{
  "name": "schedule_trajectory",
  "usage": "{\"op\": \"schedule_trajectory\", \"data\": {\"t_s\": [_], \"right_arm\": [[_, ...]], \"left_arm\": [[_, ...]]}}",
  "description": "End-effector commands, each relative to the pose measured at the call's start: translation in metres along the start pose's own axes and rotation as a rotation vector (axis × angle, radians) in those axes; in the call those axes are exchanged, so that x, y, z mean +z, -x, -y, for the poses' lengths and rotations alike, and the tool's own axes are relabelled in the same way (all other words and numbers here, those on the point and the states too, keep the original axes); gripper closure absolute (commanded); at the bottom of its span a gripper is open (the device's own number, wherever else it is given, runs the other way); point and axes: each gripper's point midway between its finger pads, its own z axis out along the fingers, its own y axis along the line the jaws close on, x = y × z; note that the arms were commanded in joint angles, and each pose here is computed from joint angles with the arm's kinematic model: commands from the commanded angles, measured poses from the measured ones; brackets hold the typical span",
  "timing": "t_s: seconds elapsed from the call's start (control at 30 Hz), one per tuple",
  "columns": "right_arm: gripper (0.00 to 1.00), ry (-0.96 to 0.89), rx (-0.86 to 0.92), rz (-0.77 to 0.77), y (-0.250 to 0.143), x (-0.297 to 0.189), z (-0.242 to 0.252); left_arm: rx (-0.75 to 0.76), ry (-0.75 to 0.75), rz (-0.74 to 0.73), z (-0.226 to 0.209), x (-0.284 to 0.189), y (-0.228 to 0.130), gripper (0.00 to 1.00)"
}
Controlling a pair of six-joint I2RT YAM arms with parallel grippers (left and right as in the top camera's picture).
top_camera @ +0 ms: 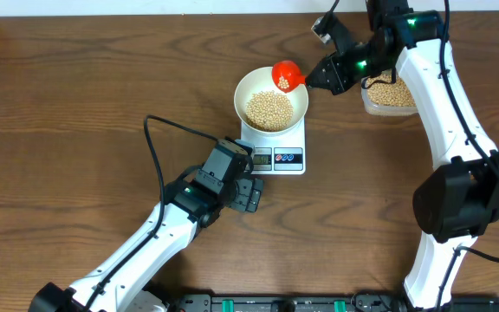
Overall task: Scoop item into bowl and weigh 50g on scale
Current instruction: 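Hold the red scoop tilted over the bowl, tapping out a few beans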
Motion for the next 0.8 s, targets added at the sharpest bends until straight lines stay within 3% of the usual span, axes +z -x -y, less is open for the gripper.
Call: {"op": "schedule_trajectory", "data": {"t_s": [0.0,0.57,0.77], "right_arm": [[0.99,-0.003,-0.037,0.040,0.012,-0.014,-0.015],[0.99,-0.063,-0.065,-0.006,0.009,-0.003,-0.016],[0.99,-0.006,-0.063,0.018,0.012,-0.005,-0.024]], "left_arm": [[0.007,0.005,0.009,-0.002,-0.003,0.001,0.11],[0.007,0.005,0.009,-0.002,-0.003,0.001,0.11],[0.007,0.005,0.009,-0.002,-0.003,0.001,0.11]]}}
